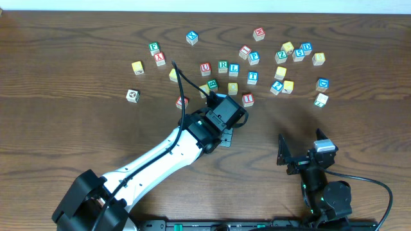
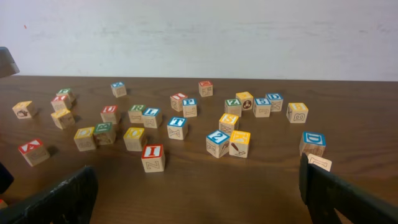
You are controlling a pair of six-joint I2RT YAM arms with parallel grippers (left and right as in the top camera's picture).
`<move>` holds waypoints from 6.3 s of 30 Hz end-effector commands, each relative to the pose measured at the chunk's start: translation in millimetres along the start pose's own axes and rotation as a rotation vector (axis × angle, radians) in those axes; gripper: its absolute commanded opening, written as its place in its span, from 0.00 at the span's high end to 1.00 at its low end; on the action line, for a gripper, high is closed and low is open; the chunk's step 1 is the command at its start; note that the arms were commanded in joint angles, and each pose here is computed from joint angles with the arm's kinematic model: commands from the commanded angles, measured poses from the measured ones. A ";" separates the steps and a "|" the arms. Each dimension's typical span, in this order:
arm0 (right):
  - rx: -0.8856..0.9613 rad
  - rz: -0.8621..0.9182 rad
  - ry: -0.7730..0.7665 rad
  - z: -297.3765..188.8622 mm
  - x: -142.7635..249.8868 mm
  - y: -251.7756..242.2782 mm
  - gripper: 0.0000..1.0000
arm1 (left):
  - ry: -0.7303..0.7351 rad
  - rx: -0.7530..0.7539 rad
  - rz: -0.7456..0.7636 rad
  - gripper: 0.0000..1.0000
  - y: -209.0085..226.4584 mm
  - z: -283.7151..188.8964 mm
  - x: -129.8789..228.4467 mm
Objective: Spell out NEURIPS
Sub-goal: 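Move the left gripper up to the green R block in the pile, then lower the left gripper onto the green R block and close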
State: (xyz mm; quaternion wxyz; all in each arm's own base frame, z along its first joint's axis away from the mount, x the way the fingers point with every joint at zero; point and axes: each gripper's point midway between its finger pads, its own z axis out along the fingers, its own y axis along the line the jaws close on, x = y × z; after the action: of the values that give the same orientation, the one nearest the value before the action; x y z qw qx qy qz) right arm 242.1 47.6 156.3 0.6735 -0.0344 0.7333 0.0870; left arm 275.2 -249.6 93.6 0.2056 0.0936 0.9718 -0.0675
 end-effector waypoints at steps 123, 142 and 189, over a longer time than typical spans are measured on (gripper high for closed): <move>0.006 -0.005 0.003 0.0 1.1 -1.7 0.01 | -0.038 -0.003 -0.113 0.27 38.2 183.2 -199.6; 0.006 -0.005 0.003 0.0 1.0 -1.7 0.01 | -0.070 0.064 -0.116 0.27 24.5 157.5 -217.1; 0.006 -0.005 0.003 0.0 1.0 -1.7 0.01 | -0.067 0.007 -0.113 0.59 34.6 144.6 -216.3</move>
State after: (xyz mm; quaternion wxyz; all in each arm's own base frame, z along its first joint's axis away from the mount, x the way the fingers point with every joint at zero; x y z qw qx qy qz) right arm 242.1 47.6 156.2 0.6732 -0.0344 0.7335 0.0869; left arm 524.3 -271.6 22.4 0.2070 0.0360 0.9744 -0.0803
